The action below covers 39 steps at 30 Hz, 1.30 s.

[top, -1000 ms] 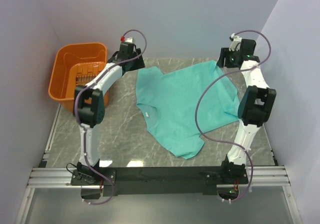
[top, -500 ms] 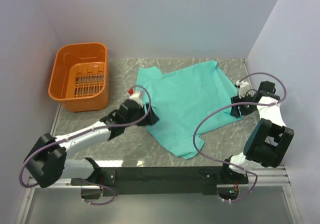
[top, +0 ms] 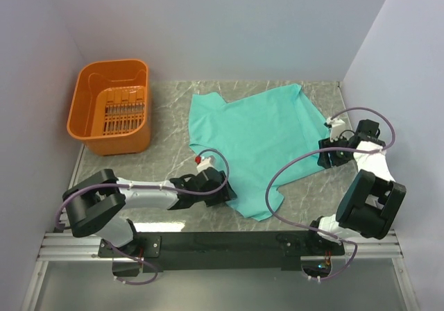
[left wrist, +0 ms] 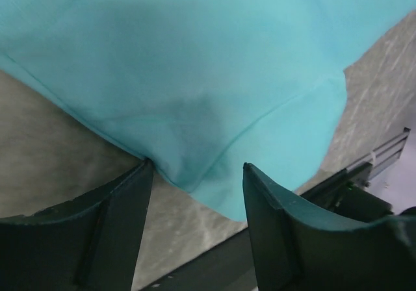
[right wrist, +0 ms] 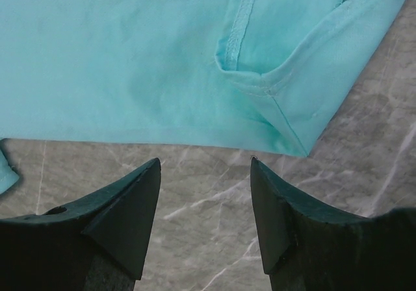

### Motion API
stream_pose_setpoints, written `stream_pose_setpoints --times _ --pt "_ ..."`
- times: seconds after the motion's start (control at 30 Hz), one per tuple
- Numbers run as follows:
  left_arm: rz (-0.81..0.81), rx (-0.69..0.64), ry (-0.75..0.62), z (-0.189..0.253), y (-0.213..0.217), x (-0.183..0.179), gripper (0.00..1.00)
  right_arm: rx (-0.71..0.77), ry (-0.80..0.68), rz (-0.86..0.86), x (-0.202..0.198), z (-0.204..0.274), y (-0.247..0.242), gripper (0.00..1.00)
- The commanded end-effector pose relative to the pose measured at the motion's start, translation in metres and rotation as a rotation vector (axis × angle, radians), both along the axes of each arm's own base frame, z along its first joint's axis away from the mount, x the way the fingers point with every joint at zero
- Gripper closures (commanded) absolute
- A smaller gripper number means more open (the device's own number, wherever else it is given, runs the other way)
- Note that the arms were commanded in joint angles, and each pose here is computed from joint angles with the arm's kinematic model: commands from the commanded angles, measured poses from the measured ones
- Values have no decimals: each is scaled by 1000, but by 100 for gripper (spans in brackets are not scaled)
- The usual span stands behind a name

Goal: Fold and stack the t-shirts
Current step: Flatten the tshirt out

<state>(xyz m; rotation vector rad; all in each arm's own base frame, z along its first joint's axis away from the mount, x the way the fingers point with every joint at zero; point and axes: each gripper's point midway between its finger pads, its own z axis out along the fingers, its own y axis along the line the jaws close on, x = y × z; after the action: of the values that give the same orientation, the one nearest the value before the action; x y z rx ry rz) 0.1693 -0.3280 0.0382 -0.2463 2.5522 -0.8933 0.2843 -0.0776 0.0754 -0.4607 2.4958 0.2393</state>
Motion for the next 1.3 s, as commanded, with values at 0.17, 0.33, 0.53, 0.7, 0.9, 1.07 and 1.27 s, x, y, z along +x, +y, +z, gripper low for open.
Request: stream_pose_setpoints --times 0.17,0.33,0.53,0.7,0.9,1.07,1.27 --pt "190 -33 232 -11 -25 -38 40 -40 -43 -12 2 2 -6 36" --pt "216 -26 264 -24 -35 -46 43 -33 -41 -7 2 0 -4 36" --pt "261 18 232 -37 -29 -30 81 -60 -43 -31 10 2 -14 37" --pt "277 59 173 -38 -1 -20 99 -77 -46 -42 21 4 -23 37" --pt "268 142 76 -28 37 -12 99 -19 -35 43 20 12 -10 37" --pt "291 180 33 -25 71 -3 99 69 -28 130 9 16 13 37" --pt "246 166 -21 -15 77 3 98 74 18 224 -5 2 33 37"
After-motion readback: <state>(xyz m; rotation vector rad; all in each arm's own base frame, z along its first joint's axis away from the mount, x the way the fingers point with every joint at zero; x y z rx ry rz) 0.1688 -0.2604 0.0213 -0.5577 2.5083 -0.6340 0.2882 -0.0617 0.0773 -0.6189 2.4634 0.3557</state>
